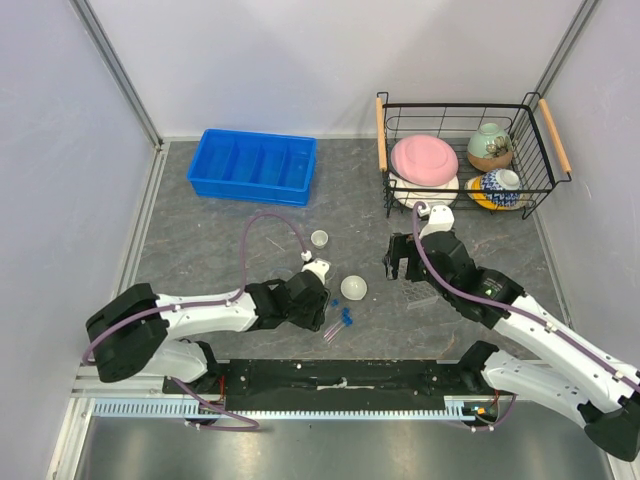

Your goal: Organize the chemistry lab equipment

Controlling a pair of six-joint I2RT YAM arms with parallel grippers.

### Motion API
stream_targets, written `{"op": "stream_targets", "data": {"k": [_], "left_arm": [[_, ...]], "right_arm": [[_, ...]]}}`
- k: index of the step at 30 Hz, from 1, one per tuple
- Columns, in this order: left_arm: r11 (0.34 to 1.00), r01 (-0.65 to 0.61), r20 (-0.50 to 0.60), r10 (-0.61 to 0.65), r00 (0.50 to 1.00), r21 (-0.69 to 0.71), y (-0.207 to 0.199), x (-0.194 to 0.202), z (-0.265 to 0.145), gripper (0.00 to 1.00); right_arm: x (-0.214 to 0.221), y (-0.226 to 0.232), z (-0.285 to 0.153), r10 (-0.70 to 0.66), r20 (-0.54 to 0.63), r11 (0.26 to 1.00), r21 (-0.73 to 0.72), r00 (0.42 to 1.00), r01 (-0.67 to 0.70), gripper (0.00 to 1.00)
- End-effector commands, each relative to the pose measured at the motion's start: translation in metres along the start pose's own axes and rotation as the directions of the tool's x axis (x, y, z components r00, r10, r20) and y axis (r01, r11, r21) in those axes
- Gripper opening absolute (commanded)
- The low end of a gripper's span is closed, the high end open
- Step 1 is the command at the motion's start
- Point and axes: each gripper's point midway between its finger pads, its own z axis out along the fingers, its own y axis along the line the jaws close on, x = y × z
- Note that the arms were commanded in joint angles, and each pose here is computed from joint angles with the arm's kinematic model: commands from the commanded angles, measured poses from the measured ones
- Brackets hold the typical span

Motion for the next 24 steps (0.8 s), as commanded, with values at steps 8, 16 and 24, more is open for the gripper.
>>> {"op": "stream_targets", "data": {"k": [8, 16, 24], "left_arm": [[0.999, -0.034, 0.004, 0.034, 0.999, -0.007, -0.011, -0.007, 0.014, 0.45], [0.999, -0.036, -0.007, 0.036, 0.999, -0.02, -0.004, 0.002, 0.009, 0.31], [0.998, -0.049, -0.011, 0.048, 0.999, -0.034, 0.0, 0.003, 0.002, 0.13]], "right_arm": [[-0.002, -0.004, -0.003, 0.01, 0.033, 1.0, 0.005, 0.999, -0.01, 0.98], [0.001, -0.005, -0.002, 0.005, 0.026, 1.0, 0.009, 1.0, -0.005, 0.98], [-0.001, -0.002, -0.003, 0.014, 0.024, 1.0, -0.002, 1.0, -0.014, 0.98]]}}
